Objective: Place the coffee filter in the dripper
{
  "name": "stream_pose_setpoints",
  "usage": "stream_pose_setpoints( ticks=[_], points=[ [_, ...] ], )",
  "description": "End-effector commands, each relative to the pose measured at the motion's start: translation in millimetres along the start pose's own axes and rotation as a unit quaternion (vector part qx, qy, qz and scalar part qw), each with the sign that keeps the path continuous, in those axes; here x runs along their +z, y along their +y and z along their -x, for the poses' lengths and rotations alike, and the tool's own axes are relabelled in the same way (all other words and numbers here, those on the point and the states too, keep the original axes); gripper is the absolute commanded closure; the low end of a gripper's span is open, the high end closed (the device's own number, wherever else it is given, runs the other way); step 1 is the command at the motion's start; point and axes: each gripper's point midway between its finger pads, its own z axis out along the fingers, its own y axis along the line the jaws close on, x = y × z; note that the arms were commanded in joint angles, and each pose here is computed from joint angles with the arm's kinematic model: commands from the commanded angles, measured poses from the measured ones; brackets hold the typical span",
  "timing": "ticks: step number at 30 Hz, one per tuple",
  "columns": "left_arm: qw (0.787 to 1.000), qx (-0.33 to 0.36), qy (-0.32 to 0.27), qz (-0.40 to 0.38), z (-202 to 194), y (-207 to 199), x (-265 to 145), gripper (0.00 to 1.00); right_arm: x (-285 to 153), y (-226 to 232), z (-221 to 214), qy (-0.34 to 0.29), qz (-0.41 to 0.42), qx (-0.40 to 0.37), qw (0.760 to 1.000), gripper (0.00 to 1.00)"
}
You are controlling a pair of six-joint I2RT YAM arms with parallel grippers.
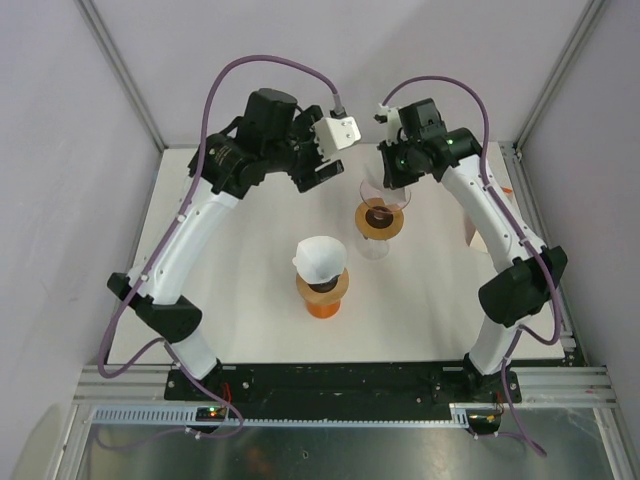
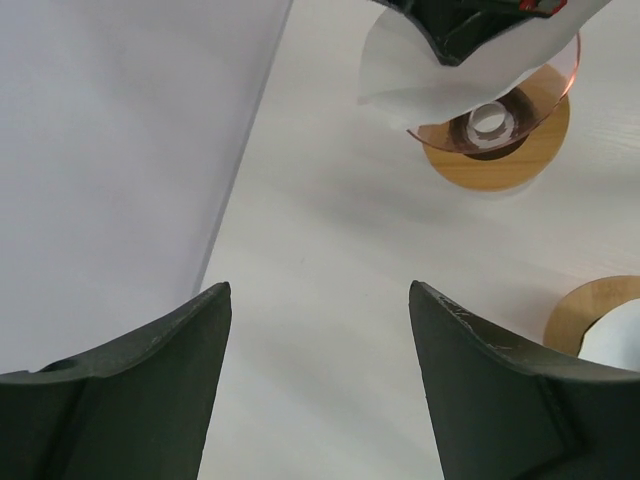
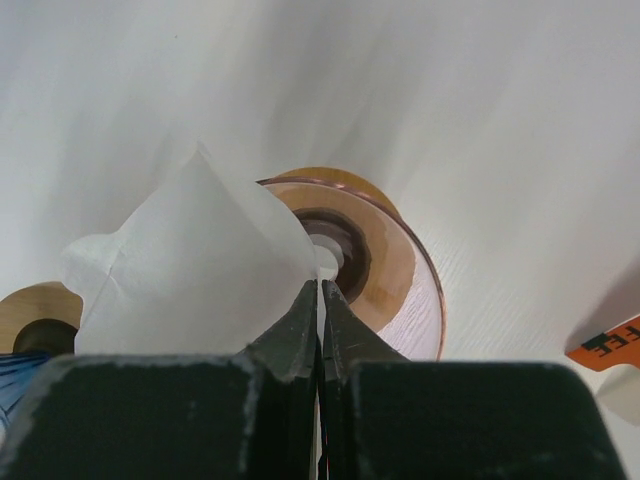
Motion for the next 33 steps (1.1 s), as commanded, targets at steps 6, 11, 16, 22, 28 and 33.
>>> stream_pose_setpoints(
  ticks=[6,11,16,22,28,33],
  points=[
    [0.999,-0.041,-0.027,-0.016,7.1,-8.4,-10.7,0.23,3.2,10.1,-4.3,0.003,0.016,0.007,1.000,0.97],
    [0.998,-0.039,-0.034,-0.021,9.7,-10.0,-13.5,0.23,3.2,8.3,-8.0,0.003,0.002,-0.001,1.000,0.85],
    [0.998,-0.039,-0.038,-0.023,11.6,-10.6,-14.0,0.23,1.5,8.4,-3.9,-0.007,-0.006,-0.019,1.000,0.72],
    [0.998,-0.036,-0.041,-0.025,12.9,-10.9,-15.9,0.23,-11.6,7.6,11.1,-0.039,-0.021,-0.037,0.998,0.62],
    [0.998,-0.030,-0.047,-0.023,15.9,-9.5,-19.3,0.23,-24.5,2.2,17.6,-0.053,-0.037,-0.047,0.997,0.54],
    [0.998,-0.028,-0.053,-0.024,19.0,-9.1,-21.3,0.22,-35.0,-3.1,26.6,-0.069,-0.055,-0.054,0.995,0.51]
  ],
)
